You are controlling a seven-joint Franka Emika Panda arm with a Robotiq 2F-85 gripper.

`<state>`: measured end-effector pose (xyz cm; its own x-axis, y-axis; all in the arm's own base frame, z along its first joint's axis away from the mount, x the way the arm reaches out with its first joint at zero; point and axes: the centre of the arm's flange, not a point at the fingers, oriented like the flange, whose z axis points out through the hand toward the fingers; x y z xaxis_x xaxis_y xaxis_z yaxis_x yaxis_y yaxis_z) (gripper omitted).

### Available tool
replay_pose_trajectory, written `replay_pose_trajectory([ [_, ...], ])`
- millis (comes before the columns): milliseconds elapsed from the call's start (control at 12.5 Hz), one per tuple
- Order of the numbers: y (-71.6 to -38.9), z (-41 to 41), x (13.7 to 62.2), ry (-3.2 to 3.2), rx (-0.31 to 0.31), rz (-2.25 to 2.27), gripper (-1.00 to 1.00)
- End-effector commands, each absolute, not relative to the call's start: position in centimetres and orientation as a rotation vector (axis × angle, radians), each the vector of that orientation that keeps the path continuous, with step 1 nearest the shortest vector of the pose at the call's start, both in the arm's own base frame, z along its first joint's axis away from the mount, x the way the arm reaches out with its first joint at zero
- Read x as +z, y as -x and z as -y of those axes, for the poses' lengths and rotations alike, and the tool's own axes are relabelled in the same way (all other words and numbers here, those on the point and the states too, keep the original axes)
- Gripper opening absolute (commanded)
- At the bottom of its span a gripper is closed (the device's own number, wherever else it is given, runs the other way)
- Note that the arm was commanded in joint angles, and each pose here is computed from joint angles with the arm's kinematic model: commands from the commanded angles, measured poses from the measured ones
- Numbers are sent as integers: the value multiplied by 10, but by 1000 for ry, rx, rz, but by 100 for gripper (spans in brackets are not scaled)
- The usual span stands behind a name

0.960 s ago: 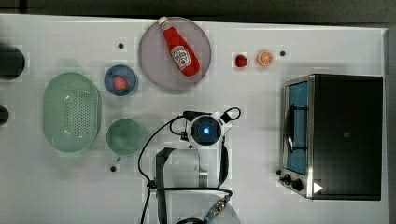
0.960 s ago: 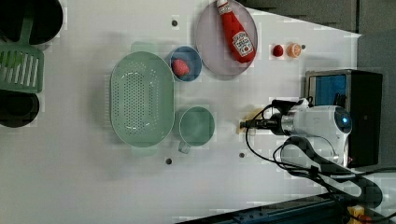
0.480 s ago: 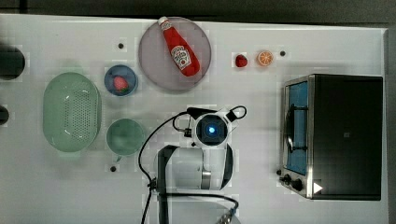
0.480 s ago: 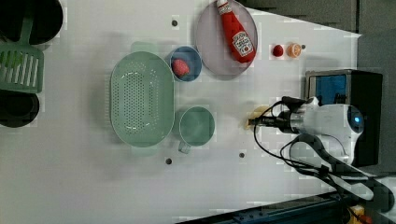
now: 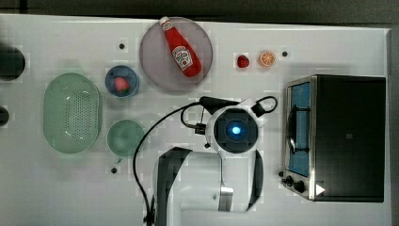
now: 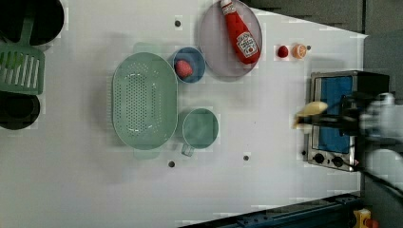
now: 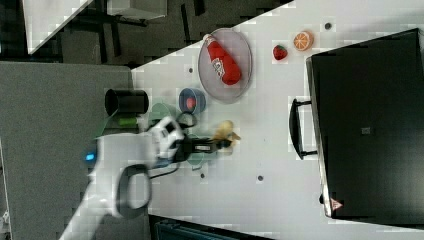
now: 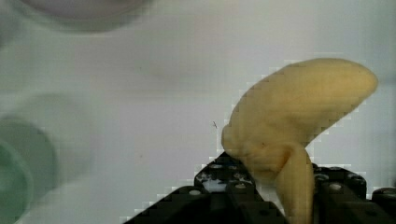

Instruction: Pick Banana and place it in mug.

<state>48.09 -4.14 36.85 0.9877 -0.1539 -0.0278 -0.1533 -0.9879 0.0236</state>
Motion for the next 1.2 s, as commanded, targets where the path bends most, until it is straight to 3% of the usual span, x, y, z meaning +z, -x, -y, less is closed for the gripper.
replay_pose_trajectory([
  [80,-478,31,423,-3134,-15,216,-49],
  [240,-473,17,468,-3133,43,175,-49],
  [560,-455,-38,510,-3111,59,197,-49],
  [1040,-439,-156,464,-3078,-159,548,-49],
  [1200,-444,-195,430,-3052,-162,655,-49],
])
